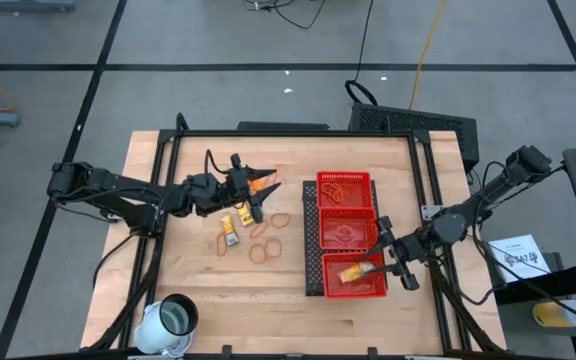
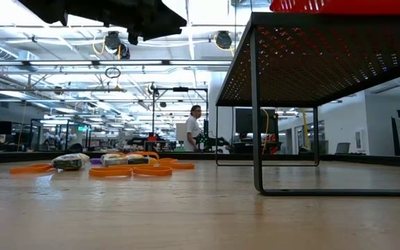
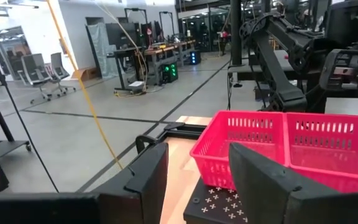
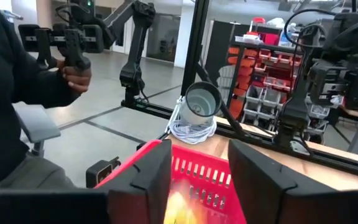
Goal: Pick & Place Office Desk Supplies
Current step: Put the yellow pack of crayons into the bottom red bin on the shelf, then put the orange spring keychain into the middle red bin on the shelf
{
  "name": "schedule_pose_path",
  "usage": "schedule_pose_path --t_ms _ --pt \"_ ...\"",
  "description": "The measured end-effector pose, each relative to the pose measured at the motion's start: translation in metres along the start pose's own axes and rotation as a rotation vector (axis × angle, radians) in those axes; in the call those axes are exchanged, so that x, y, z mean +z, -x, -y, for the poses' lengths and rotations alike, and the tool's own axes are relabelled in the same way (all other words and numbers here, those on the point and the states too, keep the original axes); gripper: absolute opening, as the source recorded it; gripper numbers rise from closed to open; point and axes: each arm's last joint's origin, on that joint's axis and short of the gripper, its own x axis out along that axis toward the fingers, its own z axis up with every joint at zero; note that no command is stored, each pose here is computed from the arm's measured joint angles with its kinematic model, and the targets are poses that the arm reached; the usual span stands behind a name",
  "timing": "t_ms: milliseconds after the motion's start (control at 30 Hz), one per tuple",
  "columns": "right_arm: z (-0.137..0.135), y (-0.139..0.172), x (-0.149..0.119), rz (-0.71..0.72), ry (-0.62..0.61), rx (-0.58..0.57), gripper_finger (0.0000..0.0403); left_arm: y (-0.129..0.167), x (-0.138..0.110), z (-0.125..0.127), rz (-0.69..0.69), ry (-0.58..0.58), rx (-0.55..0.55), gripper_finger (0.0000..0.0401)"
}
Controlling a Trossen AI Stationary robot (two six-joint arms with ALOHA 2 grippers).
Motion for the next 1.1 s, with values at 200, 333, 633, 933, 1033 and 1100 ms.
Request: schedule_pose_path --t_ms 200,333,633,933,1033,1100 --pt "0.0 0.0 0.002 0.019 0.033 -0.006 0.02 0.0 0.0 0.0 -0.001 0.0 0.0 0.0177" --pt "0.002 0.003 0.01 0.092 0.085 -0.021 0.0219 0.0 0.0 0.0 -0.006 -0.003 -0.001 0.0177" --pt "0.018 0.03 0.036 0.222 0.1 -0.283 0.0217 0.002 -0.017 0.002 -0.169 -0.038 0.002 0.0177" --pt "0.028 0.051 0.045 0.228 0.118 -0.449 0.0219 0.013 -0.048 -0.003 -0.476 0.049 0.157 0.0177" --pt "0.028 0.052 0.044 0.213 0.141 -0.448 0.0214 0.018 -0.057 -0.007 -0.562 0.096 0.232 0.0177" --pt "0.028 0.051 0.044 0.206 0.159 -0.449 0.0211 0.02 -0.062 -0.012 -0.602 0.147 0.304 0.0177"
